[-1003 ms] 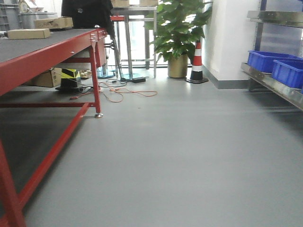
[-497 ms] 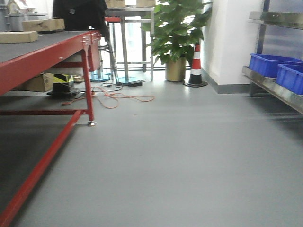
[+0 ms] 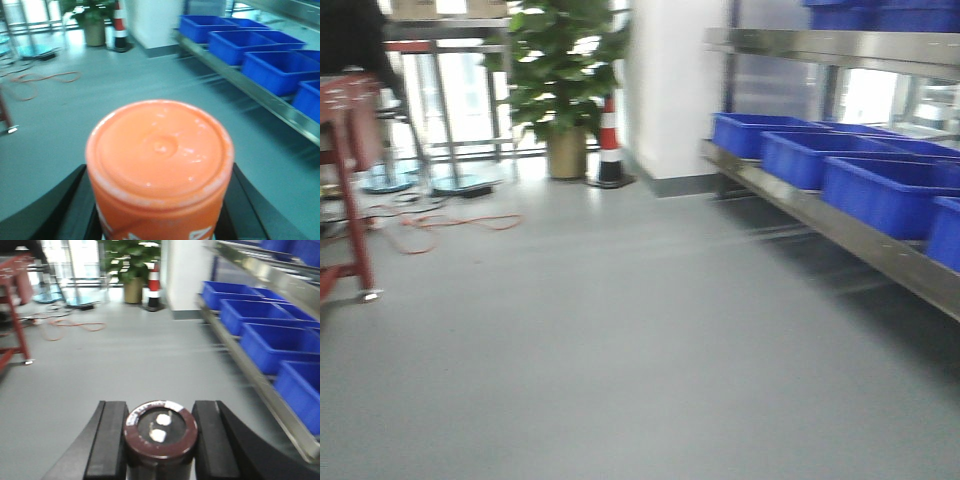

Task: Place cylindrical capacitor in blue bin on shelf
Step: 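Drive the base up to the steel shelf of blue bins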

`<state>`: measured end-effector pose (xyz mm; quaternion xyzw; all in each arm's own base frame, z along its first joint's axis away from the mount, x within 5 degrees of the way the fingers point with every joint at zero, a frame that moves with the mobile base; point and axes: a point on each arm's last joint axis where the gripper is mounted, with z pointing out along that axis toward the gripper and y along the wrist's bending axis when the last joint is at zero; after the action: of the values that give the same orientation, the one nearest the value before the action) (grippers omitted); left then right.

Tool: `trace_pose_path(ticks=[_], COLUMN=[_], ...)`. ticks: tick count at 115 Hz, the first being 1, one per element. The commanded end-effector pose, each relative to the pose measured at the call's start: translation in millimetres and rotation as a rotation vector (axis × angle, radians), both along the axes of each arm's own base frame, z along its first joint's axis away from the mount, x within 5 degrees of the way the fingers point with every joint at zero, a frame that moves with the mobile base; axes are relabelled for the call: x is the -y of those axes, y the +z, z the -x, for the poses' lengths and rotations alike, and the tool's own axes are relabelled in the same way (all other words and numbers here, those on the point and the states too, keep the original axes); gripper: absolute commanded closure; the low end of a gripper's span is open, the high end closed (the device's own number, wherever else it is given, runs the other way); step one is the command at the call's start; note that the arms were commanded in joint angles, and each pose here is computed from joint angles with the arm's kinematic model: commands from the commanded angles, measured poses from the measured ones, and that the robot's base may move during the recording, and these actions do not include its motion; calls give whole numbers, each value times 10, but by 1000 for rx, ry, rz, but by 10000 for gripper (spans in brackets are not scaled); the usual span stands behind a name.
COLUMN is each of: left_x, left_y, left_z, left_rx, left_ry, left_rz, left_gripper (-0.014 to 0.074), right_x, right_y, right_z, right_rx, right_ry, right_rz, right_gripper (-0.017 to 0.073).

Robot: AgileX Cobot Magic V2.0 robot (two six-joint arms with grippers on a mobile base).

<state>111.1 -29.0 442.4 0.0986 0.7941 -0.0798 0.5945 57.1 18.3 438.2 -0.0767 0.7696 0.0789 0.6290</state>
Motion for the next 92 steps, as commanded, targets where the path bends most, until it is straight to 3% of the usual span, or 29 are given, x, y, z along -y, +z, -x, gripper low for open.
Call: trace_pose_path(ticks=[1,92], left_x=[6,6], left_y=[31,31], left_z=[-1,-1], left_rx=[28,28], left_ry=[-4,-4], left_rz=[10,10], left_gripper=[704,704], right_x=[6,6], right_y=[42,42], right_z=[17,17], right_rx=[40,40], right_ry=[-6,-6], right_rz=[0,0], right_gripper=[721,721])
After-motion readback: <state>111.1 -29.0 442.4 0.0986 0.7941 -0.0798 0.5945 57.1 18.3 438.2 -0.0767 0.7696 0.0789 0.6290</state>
